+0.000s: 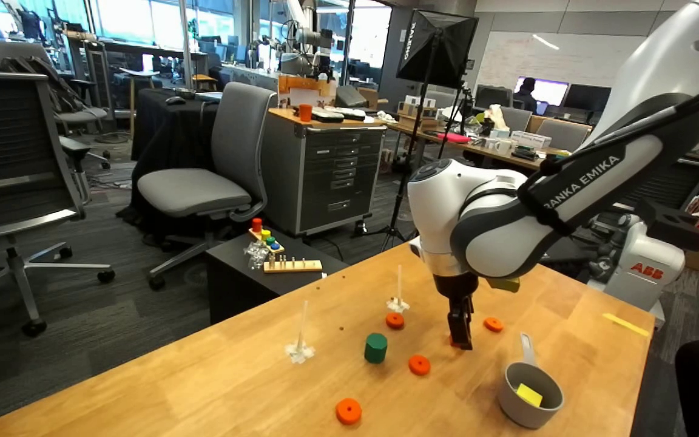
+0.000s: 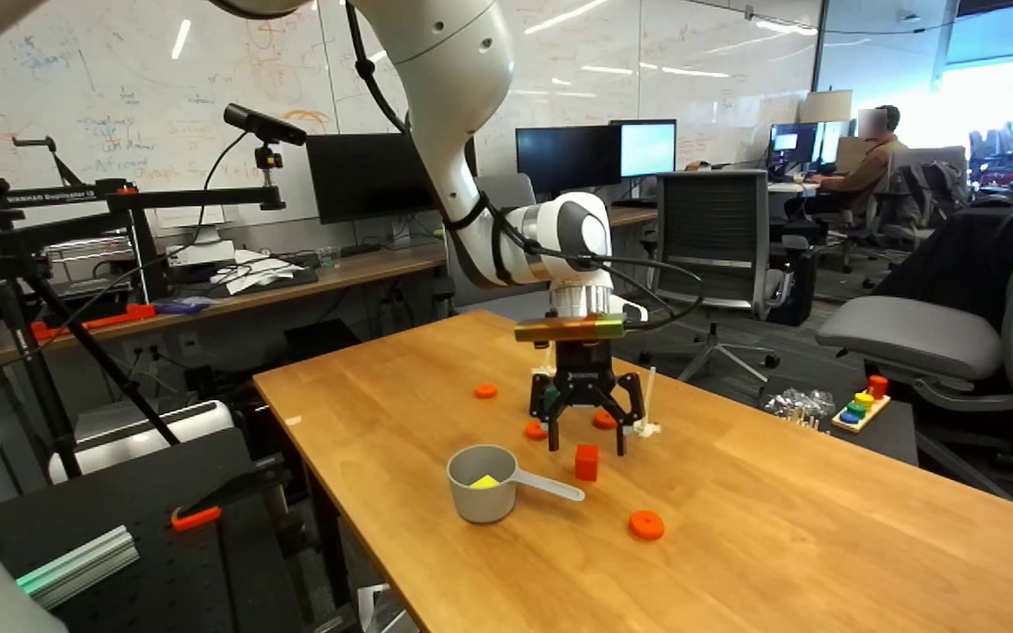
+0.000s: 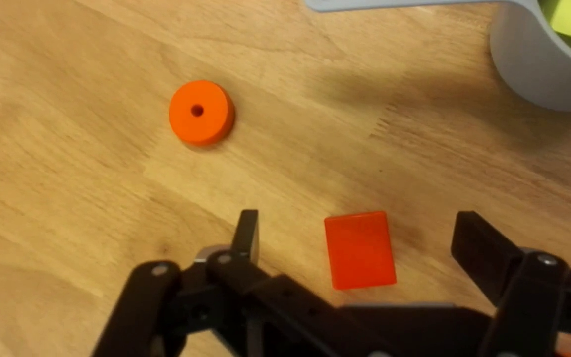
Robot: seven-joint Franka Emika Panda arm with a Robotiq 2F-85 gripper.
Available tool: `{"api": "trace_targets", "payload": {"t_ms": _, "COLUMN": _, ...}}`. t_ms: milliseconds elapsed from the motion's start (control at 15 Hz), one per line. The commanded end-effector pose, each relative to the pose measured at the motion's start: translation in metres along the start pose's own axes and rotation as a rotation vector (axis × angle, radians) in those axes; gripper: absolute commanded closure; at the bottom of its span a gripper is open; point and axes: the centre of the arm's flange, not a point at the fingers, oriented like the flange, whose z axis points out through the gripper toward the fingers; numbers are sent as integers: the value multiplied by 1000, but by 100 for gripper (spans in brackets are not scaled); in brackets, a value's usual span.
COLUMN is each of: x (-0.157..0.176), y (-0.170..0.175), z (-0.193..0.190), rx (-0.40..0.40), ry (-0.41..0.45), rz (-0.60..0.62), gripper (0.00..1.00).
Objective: Put the yellow block, orange block and green block inside the measuring cup
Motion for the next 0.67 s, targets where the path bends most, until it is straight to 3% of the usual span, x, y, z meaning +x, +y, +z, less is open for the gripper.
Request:
{"api": "trace_targets", "payload": {"t_ms": 0, "x": -5, "y": 4, "z": -1, "rx": 5, "ry": 17, "rz": -23, "gripper": 0}}
{"api": "trace_targets", "payload": {"t_ms": 67, "x": -4, "y": 4, "z": 0, "rx": 6, "ry": 18, "rz": -24, "gripper": 0}}
{"api": "trace_targets", "payload": {"t_ms": 133, "x": -4, "y": 4, "z": 1, "rx": 9, "ry": 25, "rz": -31, "gripper": 26}}
{"api": "trace_targets", "payload": {"t_ms": 267, "x": -3, "y": 5, "z": 3, "rx": 15, "ry": 23, "rz": -34, "gripper": 32}}
{"api": "trace_targets", "payload": {"t_ms": 600, "x": -1, "y": 2, "z": 8, "rx": 28, "ry": 42, "rz": -73, "gripper": 71}}
